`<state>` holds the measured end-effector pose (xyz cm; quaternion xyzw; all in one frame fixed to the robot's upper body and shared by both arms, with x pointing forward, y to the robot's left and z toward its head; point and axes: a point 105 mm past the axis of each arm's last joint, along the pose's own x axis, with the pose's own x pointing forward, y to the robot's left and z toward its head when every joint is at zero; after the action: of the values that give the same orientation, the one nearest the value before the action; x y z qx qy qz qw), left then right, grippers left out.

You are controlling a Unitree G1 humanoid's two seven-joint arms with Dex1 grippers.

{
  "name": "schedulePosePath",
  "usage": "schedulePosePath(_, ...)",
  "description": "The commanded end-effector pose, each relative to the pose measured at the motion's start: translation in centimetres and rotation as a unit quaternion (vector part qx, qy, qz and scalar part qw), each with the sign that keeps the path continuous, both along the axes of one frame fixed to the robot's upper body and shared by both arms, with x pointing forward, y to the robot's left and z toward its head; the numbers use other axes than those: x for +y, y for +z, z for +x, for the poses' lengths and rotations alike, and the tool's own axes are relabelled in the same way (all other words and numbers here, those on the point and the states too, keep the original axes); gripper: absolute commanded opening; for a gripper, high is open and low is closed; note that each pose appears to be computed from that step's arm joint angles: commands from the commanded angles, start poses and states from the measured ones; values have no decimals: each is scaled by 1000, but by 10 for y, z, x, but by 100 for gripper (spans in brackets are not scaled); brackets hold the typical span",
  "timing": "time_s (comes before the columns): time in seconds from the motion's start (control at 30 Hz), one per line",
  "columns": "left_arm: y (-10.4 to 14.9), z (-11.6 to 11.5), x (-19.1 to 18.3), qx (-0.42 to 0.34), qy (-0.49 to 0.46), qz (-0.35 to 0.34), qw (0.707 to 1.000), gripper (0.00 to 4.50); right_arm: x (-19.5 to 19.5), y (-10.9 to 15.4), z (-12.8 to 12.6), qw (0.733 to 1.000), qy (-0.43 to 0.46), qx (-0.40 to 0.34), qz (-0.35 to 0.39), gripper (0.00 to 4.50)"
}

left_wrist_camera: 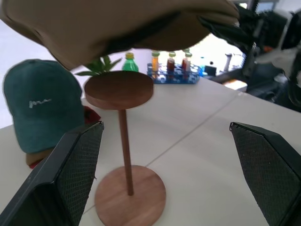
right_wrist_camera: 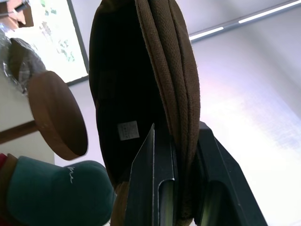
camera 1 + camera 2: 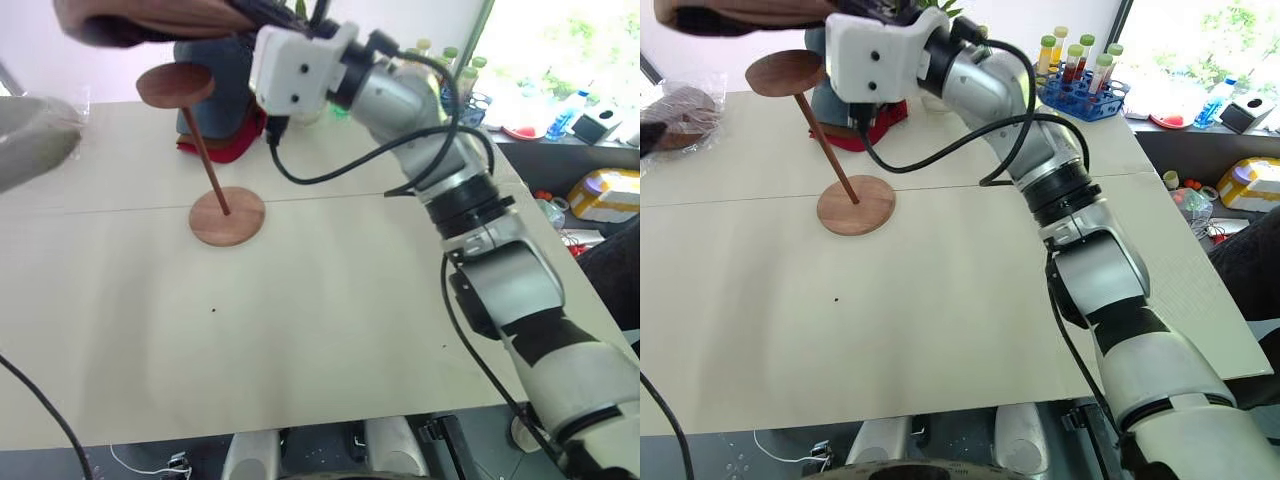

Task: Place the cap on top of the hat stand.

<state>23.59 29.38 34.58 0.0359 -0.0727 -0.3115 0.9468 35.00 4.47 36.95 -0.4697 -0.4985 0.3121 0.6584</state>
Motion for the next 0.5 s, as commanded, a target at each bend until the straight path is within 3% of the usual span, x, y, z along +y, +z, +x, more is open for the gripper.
schedulePosePath(0.03,17,-10,2,-38,16,14,999,450,12,-12,-10,999,35,-1,-9,5)
schedulePosePath(0.2,20,-13,5,-45,24,17,999,450,24,-58,-7,997,42,18,-58,5)
schedulePosePath(0.5,29,-15,12,-62,35,6,997,450,26,-91,11,993,15,84,-84,5)
